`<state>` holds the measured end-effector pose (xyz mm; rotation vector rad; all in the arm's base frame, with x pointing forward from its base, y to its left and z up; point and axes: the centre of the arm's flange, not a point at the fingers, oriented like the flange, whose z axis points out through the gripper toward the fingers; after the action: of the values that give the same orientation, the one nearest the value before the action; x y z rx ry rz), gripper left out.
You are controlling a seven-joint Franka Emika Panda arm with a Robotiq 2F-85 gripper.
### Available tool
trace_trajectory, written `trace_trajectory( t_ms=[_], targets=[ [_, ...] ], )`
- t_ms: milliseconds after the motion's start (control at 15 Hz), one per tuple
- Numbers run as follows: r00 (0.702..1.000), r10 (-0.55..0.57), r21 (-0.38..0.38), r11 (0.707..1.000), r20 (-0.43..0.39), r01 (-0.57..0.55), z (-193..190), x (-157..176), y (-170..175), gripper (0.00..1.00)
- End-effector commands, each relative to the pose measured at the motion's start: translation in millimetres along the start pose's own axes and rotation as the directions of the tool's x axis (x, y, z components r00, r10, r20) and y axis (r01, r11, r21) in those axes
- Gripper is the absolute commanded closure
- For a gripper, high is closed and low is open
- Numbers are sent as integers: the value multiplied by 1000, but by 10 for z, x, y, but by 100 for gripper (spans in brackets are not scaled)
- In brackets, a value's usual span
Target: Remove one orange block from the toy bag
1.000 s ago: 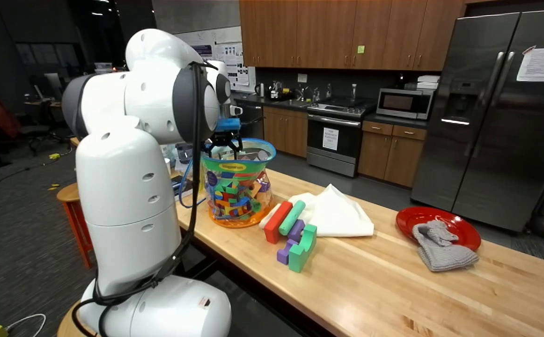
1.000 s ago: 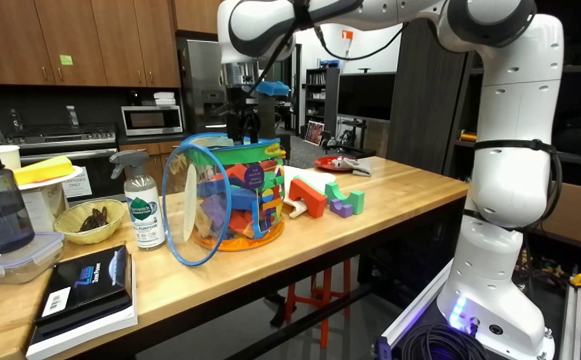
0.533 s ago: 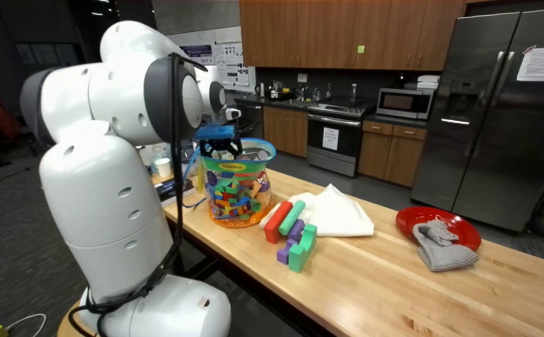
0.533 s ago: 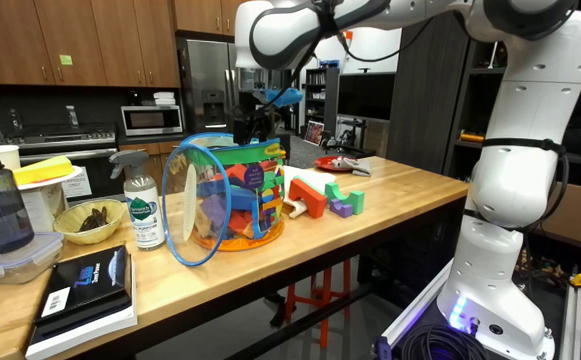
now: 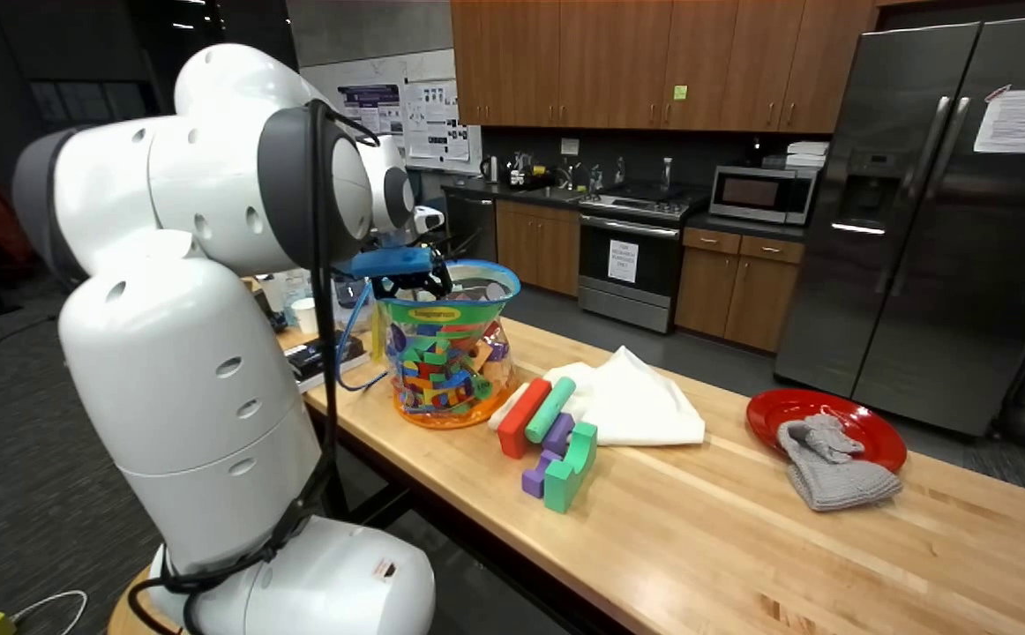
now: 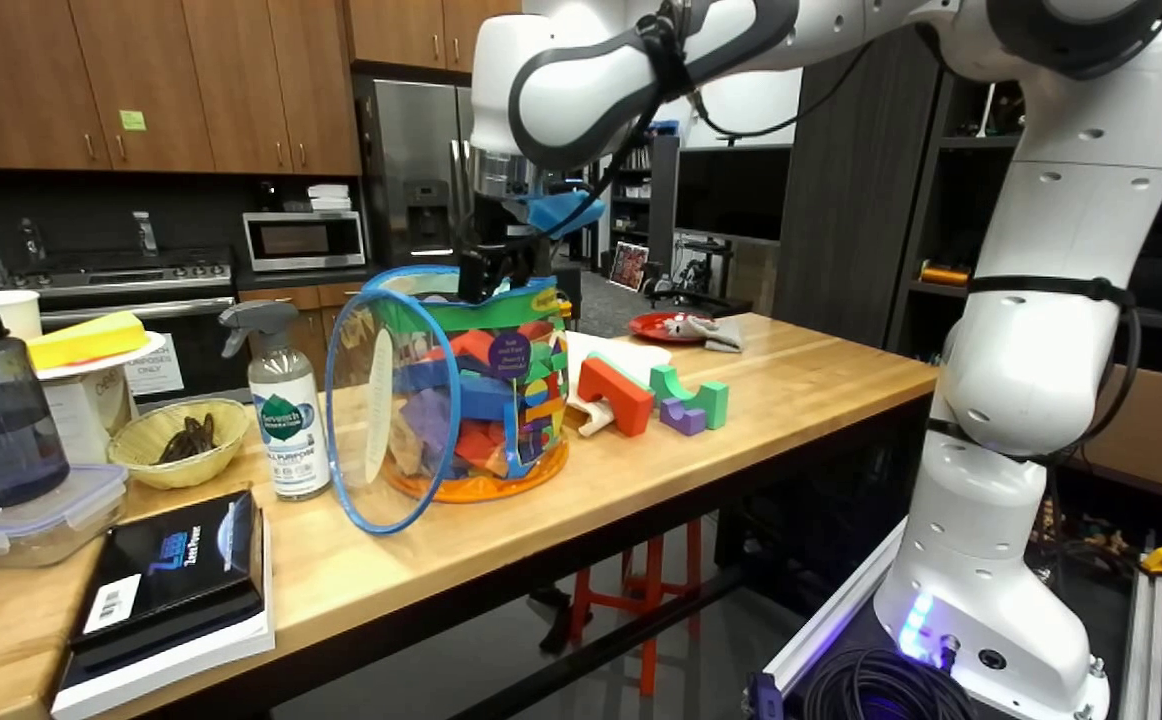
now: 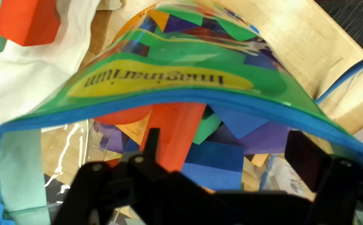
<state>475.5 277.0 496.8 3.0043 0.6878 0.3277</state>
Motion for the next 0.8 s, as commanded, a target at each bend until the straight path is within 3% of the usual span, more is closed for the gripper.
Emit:
trace_trajectory(
  t_ms=[0,400,733],
  targets=[
    [999,-2,-37,999,-39,1,-46,19,144,0],
    [995,2,-72,997,-102,-10,-273,328,542,0],
    [992,-37,-49,998,-118,31,-188,547,461,0]
  ],
)
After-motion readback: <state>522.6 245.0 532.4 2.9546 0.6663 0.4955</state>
